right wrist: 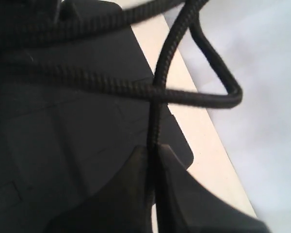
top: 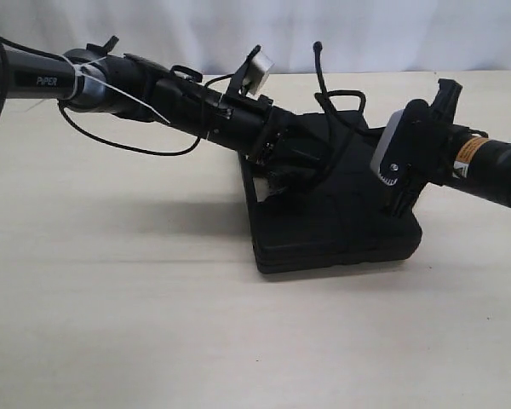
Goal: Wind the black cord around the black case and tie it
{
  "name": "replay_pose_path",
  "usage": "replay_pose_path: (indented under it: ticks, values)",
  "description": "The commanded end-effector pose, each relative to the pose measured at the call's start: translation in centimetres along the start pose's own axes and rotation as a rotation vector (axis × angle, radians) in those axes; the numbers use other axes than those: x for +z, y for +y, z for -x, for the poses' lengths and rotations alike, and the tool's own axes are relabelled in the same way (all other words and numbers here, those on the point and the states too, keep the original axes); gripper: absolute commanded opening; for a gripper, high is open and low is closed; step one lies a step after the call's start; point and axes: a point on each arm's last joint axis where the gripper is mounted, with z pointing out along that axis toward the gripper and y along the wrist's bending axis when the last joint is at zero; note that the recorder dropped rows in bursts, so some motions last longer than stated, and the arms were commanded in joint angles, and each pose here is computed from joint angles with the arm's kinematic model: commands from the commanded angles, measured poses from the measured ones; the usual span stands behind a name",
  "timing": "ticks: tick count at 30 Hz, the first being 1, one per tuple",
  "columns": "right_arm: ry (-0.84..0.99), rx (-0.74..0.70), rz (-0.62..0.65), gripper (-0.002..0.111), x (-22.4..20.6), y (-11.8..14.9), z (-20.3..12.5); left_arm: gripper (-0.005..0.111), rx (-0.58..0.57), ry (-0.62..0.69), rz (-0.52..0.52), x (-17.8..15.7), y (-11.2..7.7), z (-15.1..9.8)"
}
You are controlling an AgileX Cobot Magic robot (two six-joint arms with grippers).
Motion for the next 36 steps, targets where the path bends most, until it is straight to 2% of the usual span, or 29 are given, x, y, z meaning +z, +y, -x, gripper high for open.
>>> replay_pose_path:
  ticks: [1, 6, 9, 13, 17, 21, 28, 33, 36]
  values:
    - [-0.009, 0.048, -0.016, 0.004, 0.0, -0.2, 0.0, 0.054, 0.108, 0.14, 0.051, -0.1, 0.0, -0.6]
    - [-0.007, 0.06, -0.015, 0.004, 0.0, -0.2, 0.0, 0.055, 0.232, 0.356, 0.191, -1.6, 0.6, -0.7]
    - [-0.007, 0.075, -0.015, 0.004, 0.0, -0.2, 0.0, 0.055, 0.327, 0.399, 0.265, -3.3, -0.1, 0.7]
    - [-0.007, 0.075, -0.015, 0.004, 0.0, -0.2, 0.0, 0.055, 0.394, 0.24, 0.263, -5.4, -3.1, 4.2]
    - [-0.008, 0.083, -0.015, 0.004, 0.0, -0.2, 0.0, 0.055, 0.367, 0.031, 0.192, -6.1, -4.8, 6.5]
    - [-0.009, 0.1, -0.013, 0.004, 0.0, -0.2, 0.0, 0.055, 0.472, -0.029, 0.18, -4.4, -4.9, 6.9]
    - [-0.008, 0.109, -0.011, 0.004, 0.0, -0.2, 0.0, 0.055, 0.46, -0.169, 0.441, -0.8, -3.7, 8.1]
    - [-0.008, 0.124, -0.011, 0.004, 0.0, -0.2, 0.0, 0.055, 0.498, -0.197, 0.456, 0.4, -4.1, 8.2]
    - [-0.008, 0.133, -0.011, 0.004, 0.0, -0.2, 0.0, 0.041, 0.506, -0.187, 0.452, 0.6, -4.1, 8.1]
